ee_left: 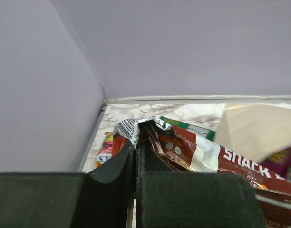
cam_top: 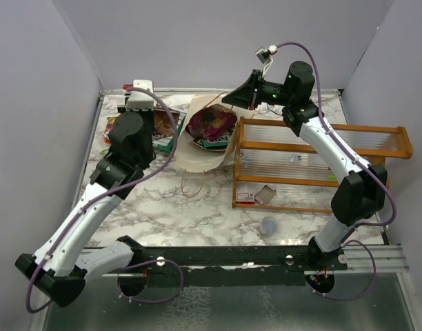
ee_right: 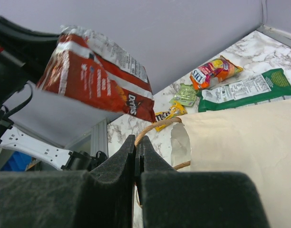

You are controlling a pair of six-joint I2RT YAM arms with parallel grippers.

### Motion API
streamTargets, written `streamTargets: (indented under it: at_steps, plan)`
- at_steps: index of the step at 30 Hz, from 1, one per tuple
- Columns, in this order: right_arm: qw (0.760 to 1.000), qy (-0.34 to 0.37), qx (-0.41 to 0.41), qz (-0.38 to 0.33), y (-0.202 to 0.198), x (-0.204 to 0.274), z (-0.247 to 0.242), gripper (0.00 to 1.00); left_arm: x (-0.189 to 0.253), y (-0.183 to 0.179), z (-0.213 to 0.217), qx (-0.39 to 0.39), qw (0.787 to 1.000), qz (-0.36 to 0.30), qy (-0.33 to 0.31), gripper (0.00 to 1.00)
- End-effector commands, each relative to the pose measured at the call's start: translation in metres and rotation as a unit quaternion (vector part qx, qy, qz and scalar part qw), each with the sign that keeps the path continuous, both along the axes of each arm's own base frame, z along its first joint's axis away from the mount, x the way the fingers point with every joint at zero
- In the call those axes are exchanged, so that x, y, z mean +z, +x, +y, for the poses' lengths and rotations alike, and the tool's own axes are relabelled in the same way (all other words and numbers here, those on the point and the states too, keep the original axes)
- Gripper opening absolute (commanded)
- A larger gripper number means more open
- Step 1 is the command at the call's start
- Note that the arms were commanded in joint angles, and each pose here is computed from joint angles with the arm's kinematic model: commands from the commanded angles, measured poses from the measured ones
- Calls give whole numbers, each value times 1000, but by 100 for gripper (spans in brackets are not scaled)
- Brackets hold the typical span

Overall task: Take the snacks out of the paper bag
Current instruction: Place the snack at the center of the board.

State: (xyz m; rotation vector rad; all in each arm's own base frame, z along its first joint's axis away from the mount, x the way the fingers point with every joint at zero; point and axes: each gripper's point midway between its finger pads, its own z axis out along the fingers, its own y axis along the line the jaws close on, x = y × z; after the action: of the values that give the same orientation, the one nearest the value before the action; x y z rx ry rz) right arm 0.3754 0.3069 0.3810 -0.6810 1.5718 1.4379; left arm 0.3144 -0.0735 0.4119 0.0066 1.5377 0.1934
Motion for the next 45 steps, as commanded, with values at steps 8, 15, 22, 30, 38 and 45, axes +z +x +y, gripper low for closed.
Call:
streamTargets:
  at_steps: [8, 15, 22, 30, 38, 45]
  plan:
    - [1000, 9, -2, -28, -7, 20, -3, 1, -23, 107, 84, 124, 990, 14, -59, 0]
    - [1000, 5, -3, -27, -6, 17, -3, 1, -58, 189, 51, 4, 999, 10, -39, 0]
    - [999, 3, -8, -31, -8, 21, -5, 1, -71, 231, 13, -131, 991, -23, 7, 0]
    - [999, 3, -9, -34, -10, 22, -6, 1, -215, 237, 58, -109, 988, 108, 17, 0]
    - [1000, 8, -1, -26, -7, 17, -3, 1, -274, 208, 69, -94, 976, 194, -35, 3]
    - [1000, 6, -2, -26, -8, 16, -4, 1, -276, 190, 121, 79, 961, 259, -61, 16]
